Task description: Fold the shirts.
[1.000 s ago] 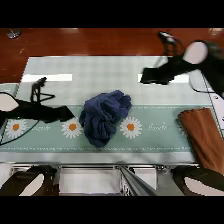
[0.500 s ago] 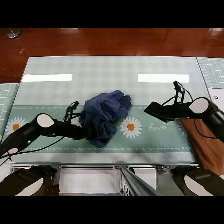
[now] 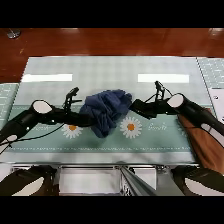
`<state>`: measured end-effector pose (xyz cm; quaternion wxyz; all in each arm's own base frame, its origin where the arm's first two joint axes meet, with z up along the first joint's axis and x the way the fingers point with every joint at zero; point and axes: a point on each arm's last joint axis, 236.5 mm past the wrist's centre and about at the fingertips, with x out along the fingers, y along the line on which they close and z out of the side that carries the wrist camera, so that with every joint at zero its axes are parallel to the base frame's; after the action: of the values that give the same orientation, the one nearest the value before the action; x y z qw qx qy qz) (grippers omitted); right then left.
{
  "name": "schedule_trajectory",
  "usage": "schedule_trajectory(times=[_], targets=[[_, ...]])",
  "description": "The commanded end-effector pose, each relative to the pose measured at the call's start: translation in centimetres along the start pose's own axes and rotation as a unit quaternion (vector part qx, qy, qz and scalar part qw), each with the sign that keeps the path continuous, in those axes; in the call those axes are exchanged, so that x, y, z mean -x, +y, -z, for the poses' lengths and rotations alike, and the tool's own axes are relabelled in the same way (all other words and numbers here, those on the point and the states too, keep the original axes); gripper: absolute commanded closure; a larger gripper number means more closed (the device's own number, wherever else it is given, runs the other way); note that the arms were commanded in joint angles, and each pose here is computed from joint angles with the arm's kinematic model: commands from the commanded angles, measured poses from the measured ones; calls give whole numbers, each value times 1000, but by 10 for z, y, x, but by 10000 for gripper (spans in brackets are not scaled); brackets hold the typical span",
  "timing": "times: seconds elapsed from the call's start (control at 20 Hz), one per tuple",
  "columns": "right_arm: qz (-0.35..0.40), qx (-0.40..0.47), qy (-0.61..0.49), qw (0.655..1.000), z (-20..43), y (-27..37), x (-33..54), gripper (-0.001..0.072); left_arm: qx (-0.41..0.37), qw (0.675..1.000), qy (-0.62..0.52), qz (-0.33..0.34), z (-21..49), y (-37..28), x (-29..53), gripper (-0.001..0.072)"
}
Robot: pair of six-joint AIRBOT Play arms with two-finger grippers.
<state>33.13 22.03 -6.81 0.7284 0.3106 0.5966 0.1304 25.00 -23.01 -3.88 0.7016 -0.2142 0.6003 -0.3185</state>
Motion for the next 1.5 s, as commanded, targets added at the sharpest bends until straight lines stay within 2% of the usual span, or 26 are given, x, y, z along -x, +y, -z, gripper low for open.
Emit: schedule_trajectory(times=[0.0, 0.15, 0.2, 0.25, 0.3, 0.35, 0.45, 0.6, 0.7, 0.75, 0.9, 1.05, 1.15, 1.25, 1.35, 1.45], targets=[[-9, 2, 37, 999, -2, 20, -32, 95, -4, 1000, -12, 11, -16, -2, 18, 685], [-16, 6, 56, 998, -3, 37, -55, 101, -4, 1000, -12, 11, -16, -2, 18, 685], [-20, 1, 63, 998, -2, 41, -61, 141, -4, 1000, -12, 11, -16, -2, 18, 685], [-24, 0, 73, 997, 1, 44, -66, 284, -4, 1000, -12, 11, -17, -2, 18, 685], [-33, 14, 86, 996, 5, 51, -67, 552, -4, 1000, -13, 11, -17, -1, 18, 684], [-42, 38, 91, 994, 4, 58, -62, 684, -6, 1000, -15, 12, -19, -1, 21, 685], [-63, 92, 72, 991, -20, 84, -30, 683, -18, 999, -31, 18, -35, -5, 38, 685], [-84, 153, -82, 981, -118, 142, 86, 684, -58, 987, -151, 24, -116, -33, 119, 685], [-116, 201, -213, 949, -164, 197, 202, 684, -106, 955, -273, 49, -179, -85, 211, 685], [-125, 233, -267, 927, -167, 222, 260, 684, -139, 936, -319, 52, -195, -112, 256, 685], [-107, 330, -400, 848, -120, 268, 416, 684, -227, 879, -418, 25, -198, -187, 377, 685], [-82, 381, -470, 792, -39, 264, 510, 684, -293, 821, -490, -18, -160, -247, 451, 685], [-48, 390, -495, 775, 0, 244, 544, 684, -314, 791, -516, -101, -129, -257, 476, 685], [-22, 391, -514, 763, 32, 224, 568, 684, -296, 770, -533, -189, -101, -248, 493, 685], [-2, 384, -518, 764, 53, 205, 578, 683, -297, 764, -521, -239, -76, -243, 492, 685], [11, 382, -506, 773, 62, 194, 575, 684, -311, 774, -491, -251, -62, -239, 477, 685]])
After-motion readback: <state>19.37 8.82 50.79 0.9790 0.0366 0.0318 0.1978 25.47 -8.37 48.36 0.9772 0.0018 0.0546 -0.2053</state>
